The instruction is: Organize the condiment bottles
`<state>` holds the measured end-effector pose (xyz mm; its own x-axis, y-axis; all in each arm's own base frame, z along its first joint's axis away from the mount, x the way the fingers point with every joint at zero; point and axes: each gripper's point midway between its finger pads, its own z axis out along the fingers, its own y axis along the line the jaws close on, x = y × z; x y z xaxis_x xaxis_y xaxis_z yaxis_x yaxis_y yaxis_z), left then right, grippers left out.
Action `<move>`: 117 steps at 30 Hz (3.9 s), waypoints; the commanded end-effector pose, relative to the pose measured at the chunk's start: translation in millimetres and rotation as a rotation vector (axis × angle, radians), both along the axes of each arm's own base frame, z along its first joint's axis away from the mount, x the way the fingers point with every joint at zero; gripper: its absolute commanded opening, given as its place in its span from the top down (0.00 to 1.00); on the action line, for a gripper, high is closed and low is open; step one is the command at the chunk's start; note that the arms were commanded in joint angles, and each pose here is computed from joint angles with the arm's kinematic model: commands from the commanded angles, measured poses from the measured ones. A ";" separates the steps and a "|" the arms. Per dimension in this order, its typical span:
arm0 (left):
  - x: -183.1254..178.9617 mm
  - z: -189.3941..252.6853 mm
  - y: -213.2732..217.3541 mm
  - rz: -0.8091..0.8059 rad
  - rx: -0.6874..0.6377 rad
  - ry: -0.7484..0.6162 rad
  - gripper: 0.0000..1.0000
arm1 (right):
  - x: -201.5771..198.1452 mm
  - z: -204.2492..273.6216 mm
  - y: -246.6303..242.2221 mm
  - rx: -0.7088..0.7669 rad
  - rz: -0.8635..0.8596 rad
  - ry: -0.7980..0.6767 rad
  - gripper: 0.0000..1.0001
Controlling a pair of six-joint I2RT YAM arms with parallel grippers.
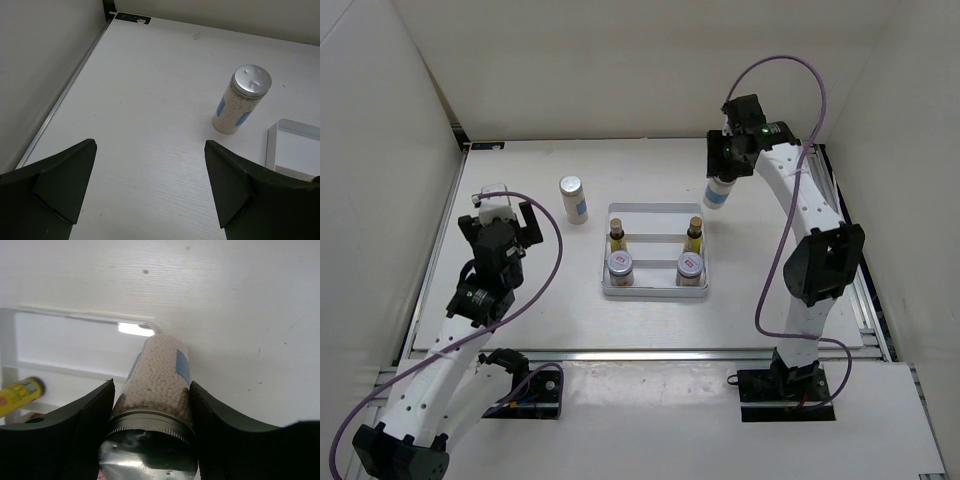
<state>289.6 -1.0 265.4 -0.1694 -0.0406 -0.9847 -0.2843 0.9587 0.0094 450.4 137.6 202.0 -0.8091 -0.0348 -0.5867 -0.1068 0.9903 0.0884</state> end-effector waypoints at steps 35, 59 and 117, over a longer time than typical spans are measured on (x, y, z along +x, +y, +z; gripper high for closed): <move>29.0 -10.5 -47.3 -0.181 -0.002 0.134 0.00 | -13.3 61.6 72.0 0.108 0.112 -0.271 0.00; 198.9 -87.8 -115.1 -0.344 -0.136 0.522 0.00 | -149.1 127.4 50.4 0.321 0.272 -0.405 0.00; 162.4 -93.3 -254.4 -0.692 -0.056 0.602 0.32 | -206.4 102.1 14.9 0.285 0.207 -0.308 0.00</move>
